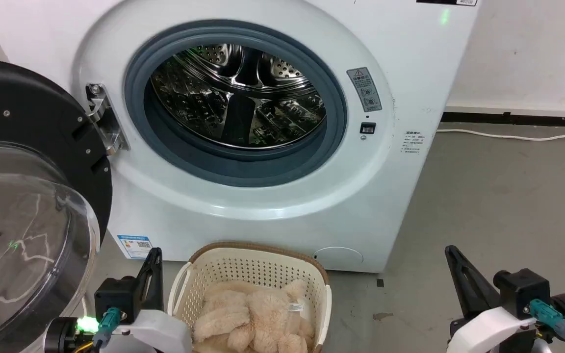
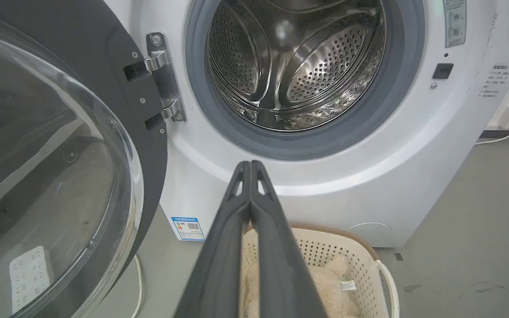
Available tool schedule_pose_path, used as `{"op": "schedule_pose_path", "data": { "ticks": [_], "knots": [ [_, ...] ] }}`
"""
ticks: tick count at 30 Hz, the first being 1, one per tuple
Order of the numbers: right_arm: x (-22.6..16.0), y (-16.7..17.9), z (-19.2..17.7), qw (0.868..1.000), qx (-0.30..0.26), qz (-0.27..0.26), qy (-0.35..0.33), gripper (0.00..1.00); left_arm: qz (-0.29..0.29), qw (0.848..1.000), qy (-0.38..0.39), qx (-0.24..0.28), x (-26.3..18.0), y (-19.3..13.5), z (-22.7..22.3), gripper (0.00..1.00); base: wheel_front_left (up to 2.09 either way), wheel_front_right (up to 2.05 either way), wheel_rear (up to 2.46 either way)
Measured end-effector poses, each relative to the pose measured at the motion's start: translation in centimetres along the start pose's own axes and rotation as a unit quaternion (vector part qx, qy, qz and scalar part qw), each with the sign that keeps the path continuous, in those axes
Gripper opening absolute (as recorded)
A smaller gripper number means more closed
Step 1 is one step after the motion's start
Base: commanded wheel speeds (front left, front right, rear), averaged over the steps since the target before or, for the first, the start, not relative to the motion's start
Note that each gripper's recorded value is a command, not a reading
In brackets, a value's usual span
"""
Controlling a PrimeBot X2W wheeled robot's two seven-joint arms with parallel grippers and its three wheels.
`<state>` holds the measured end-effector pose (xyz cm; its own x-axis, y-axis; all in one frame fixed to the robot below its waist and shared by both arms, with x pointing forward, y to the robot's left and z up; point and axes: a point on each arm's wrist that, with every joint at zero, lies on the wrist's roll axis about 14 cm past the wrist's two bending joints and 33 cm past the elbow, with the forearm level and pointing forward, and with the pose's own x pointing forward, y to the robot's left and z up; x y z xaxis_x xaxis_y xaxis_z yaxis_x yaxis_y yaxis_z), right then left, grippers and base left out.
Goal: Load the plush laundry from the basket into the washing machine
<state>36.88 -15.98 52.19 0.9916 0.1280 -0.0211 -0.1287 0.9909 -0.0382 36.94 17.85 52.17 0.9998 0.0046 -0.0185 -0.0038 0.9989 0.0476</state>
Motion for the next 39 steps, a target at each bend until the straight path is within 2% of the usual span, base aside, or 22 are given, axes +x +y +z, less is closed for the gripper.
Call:
{"op": "schedule_pose_path", "data": {
  "ticks": [39],
  "knots": [
    [0.0,0.01,0.0,1.0,0.0,0.0,0.0,0.0,0.0,1.0,0.0,0.0,0.0,0.02,0.0,0.0,0.0,0.0,0.0]
  ]
}}
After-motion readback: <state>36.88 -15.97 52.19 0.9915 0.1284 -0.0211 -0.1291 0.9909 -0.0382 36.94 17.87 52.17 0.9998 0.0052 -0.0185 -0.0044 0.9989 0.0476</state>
